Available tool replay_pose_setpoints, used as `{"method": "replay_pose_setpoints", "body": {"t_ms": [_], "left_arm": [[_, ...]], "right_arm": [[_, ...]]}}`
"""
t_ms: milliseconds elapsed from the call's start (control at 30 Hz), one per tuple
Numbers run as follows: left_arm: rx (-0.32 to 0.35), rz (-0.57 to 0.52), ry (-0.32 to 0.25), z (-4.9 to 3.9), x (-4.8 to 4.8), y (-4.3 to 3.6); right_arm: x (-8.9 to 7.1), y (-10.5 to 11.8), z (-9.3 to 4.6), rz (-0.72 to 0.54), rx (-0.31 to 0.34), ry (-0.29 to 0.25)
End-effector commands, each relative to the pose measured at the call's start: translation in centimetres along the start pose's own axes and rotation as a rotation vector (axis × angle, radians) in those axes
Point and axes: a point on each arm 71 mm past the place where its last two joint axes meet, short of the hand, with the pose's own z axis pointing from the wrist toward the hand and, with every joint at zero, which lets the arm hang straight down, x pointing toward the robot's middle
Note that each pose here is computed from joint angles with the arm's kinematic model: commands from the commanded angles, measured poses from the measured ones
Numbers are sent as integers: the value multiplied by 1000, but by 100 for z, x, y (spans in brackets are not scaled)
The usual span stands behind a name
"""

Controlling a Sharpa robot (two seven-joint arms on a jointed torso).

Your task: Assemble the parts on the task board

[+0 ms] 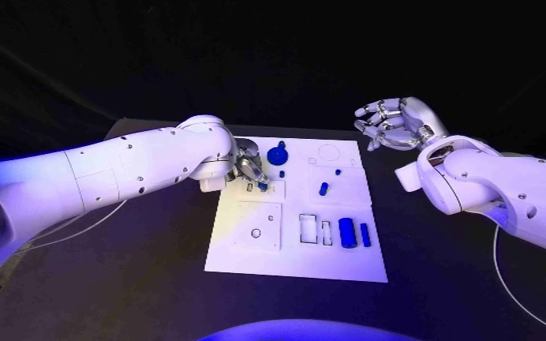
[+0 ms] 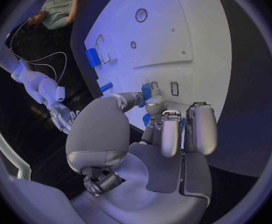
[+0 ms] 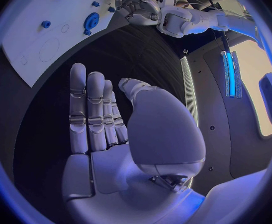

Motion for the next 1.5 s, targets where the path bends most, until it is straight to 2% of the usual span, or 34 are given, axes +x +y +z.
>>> {"method": "replay_pose_setpoints", "body": {"t_ms": [33,400,667,1133,1500], "left_arm": [[8,42,-110,-11,-40,-12],[6,56,-113,8,16,-15],[2,75,-86,16,46,-27],[-6,101,-65,51,65,-56],[-20,132,-45,67,76,-38]], "right_arm": [[11,0,-2,1,-5,12],[14,-3,-5,1,-5,11],[13,-3,-8,1,-5,11],[19,0,-8,2,-6,14],[15,-5,-9,1,-4,13]]}}
